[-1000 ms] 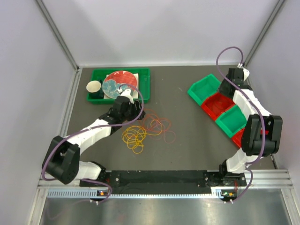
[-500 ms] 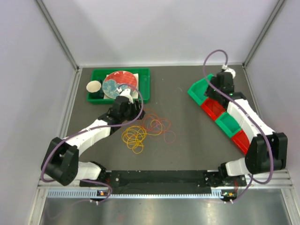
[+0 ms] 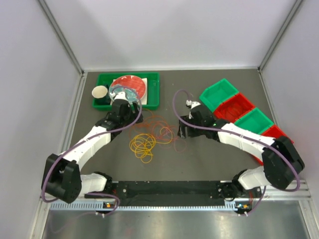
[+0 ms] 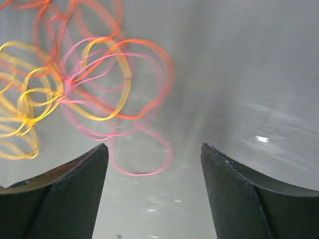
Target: Untangle the cables
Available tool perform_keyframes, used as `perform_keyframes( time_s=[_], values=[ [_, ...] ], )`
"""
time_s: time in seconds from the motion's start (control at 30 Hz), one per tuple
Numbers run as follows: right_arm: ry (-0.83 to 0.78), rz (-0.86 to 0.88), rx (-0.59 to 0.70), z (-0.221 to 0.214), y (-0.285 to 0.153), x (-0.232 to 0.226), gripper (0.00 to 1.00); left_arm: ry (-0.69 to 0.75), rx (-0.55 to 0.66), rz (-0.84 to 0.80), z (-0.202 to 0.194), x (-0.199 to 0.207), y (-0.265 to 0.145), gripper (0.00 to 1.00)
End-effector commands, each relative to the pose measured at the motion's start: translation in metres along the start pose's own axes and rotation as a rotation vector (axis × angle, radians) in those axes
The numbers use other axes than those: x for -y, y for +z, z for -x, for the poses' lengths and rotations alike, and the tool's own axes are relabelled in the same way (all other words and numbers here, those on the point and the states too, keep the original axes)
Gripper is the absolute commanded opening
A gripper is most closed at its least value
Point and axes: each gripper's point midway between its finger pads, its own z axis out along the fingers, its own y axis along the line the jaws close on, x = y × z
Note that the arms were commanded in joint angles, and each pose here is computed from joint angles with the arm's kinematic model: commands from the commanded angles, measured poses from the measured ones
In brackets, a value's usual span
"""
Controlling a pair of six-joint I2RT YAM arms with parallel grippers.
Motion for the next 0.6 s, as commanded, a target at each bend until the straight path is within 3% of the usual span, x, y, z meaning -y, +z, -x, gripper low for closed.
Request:
perform_keyframes(
  time_s=[0.0,0.23,0.33,0.47,0.5,0.57],
  values=[
    [-0.054,0.125,0.008,0.013,0.014,-0.048,0.76,-0.098,0.011,0.018,0.017,-0.015,-0.006,0.84],
    [0.024,0.098,0.033,0.022,0.029,-0.081,0.80,-0.098,-0.025,-0.037,0.006,-0.012,-0.007,0.83],
    [0.047,0.085,0.053,0.026,0.034,-0.088,0.74,-0.062,-0.070,-0.118,0.001,0.002,-0.009,0.81],
    [0.045,0.057,0.054,0.025,0.042,-0.092,0.40,-0.053,-0.085,-0.110,0.000,0.001,-0.007,0.81],
    [0.045,0.054,0.052,0.025,0.043,-0.092,0.23,-0.051,-0.085,-0.112,-0.001,0.001,-0.007,0.81],
    [0.037,0.031,0.034,0.024,0.048,-0.089,0.18,-0.053,-0.084,-0.117,-0.001,0.002,-0.006,0.81]
  ],
)
